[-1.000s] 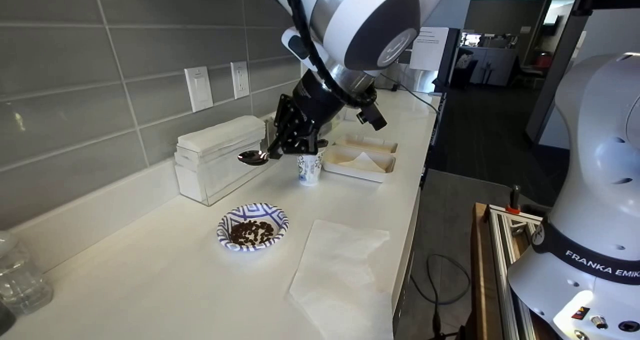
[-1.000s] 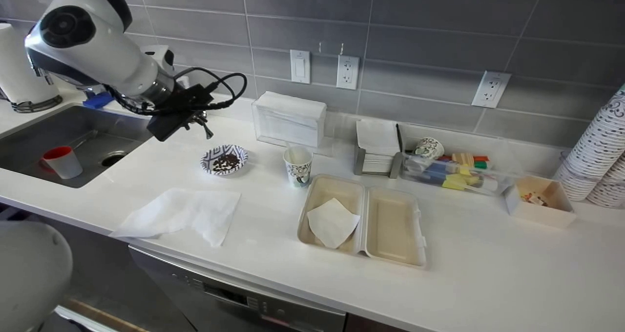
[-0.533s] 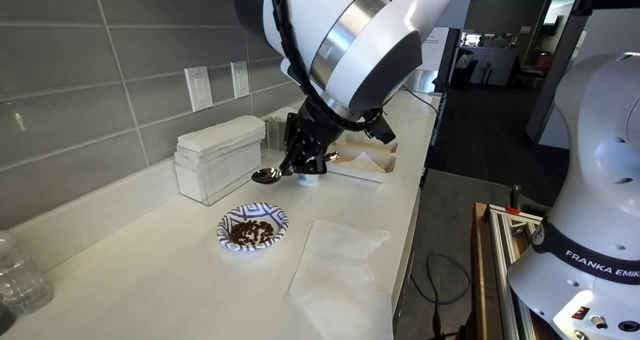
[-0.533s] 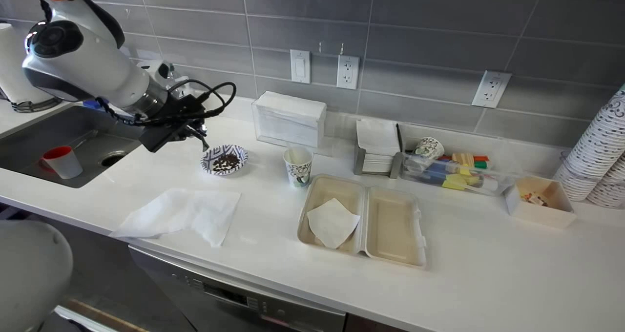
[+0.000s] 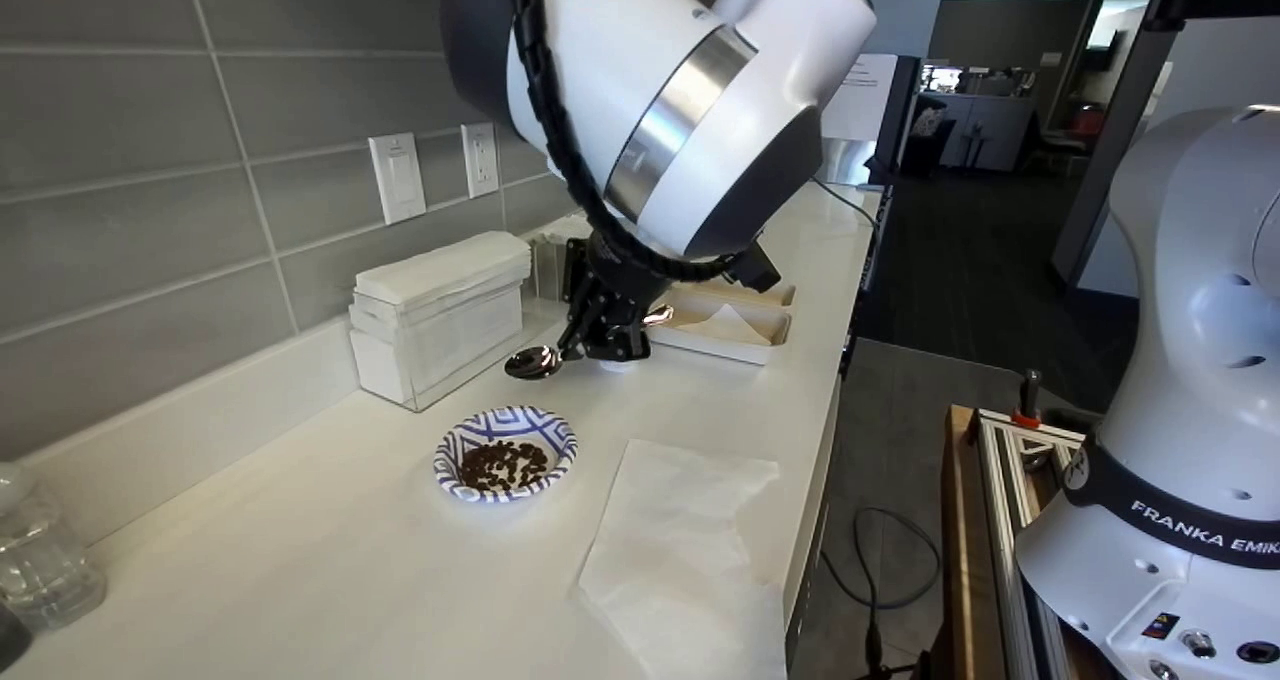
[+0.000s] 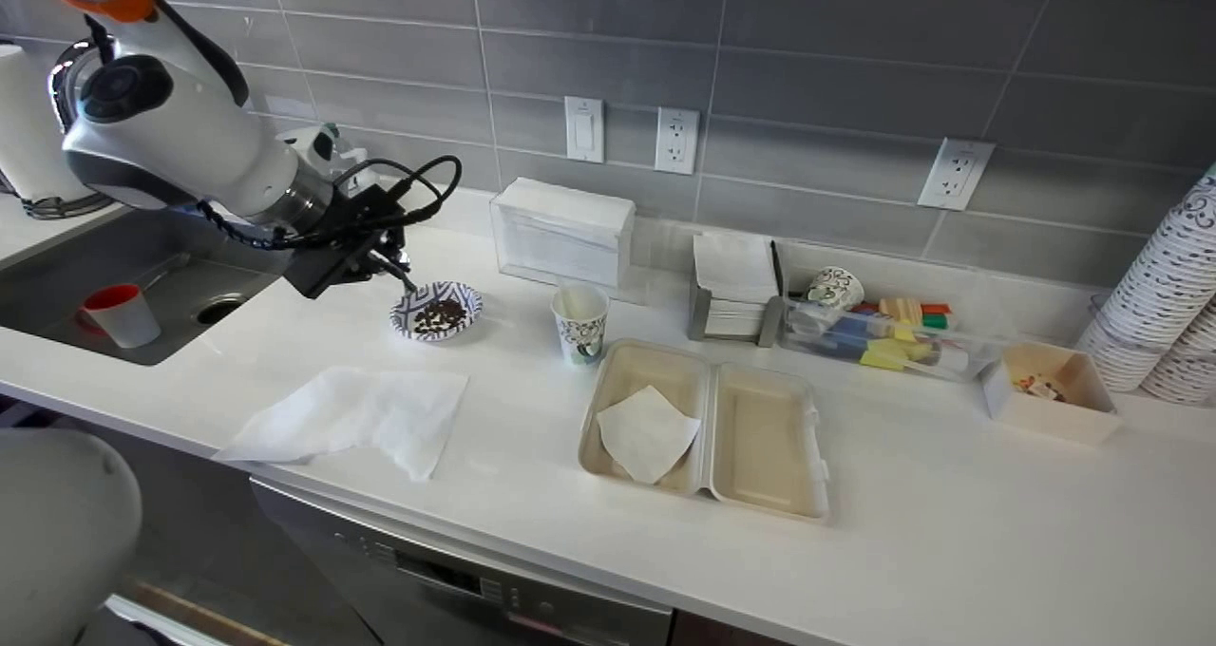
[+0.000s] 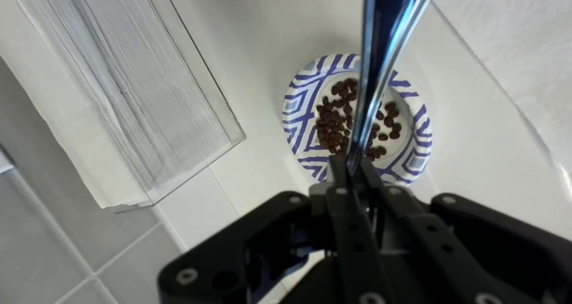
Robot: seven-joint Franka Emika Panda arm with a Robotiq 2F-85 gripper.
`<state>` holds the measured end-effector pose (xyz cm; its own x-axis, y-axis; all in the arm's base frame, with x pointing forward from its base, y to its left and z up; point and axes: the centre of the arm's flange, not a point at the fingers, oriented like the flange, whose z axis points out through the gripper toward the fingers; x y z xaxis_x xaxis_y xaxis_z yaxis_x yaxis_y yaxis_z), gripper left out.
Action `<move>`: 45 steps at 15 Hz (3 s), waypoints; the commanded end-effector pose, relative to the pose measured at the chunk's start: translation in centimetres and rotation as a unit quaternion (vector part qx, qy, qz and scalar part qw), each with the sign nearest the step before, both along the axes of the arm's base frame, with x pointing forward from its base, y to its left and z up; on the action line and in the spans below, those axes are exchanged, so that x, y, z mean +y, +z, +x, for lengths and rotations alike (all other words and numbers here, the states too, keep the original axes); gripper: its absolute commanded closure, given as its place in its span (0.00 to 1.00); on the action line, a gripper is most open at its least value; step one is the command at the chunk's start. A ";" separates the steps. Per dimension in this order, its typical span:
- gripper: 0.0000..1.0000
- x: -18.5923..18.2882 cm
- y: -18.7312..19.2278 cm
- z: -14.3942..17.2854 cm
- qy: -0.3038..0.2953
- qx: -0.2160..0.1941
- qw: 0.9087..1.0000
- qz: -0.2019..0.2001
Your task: Use the spoon to transfer some contents from the plate into the cup
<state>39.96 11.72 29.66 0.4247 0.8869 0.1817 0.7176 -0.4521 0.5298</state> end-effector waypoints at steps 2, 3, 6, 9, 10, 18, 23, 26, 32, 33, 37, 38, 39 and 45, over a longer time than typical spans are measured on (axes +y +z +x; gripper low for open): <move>0.98 1.0 -3.6 2.3 -0.020 0.024 0.998 -0.046; 0.98 1.2 -4.0 2.7 -0.025 0.027 0.998 -0.048; 0.98 1.8 -6.1 4.0 -0.045 0.040 0.996 -0.058; 0.98 2.2 -7.9 5.1 -0.052 0.045 0.996 -0.065; 0.98 2.3 -8.3 5.6 -0.055 0.045 0.995 -0.070; 0.98 2.9 -10.7 8.4 -0.079 0.021 0.989 -0.120; 0.98 3.3 -12.4 9.1 -0.087 0.022 0.986 -0.140; 0.98 3.2 -13.1 9.4 -0.090 0.020 0.984 -0.154; 0.98 3.6 -13.9 9.6 -0.088 0.015 0.981 -0.174; 0.98 3.8 -13.9 9.6 -0.085 0.017 0.980 -0.177; 0.98 4.4 -14.2 9.2 -0.071 0.025 0.981 -0.180; 0.98 4.6 -14.1 9.0 -0.068 0.027 0.981 -0.180; 0.98 4.8 -14.1 8.9 -0.065 0.028 0.981 -0.179; 0.98 6.1 -13.8 8.1 -0.038 0.041 0.983 -0.177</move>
<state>48.30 16.98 15.61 0.5172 0.8464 -0.1273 0.7131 -0.3438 0.6109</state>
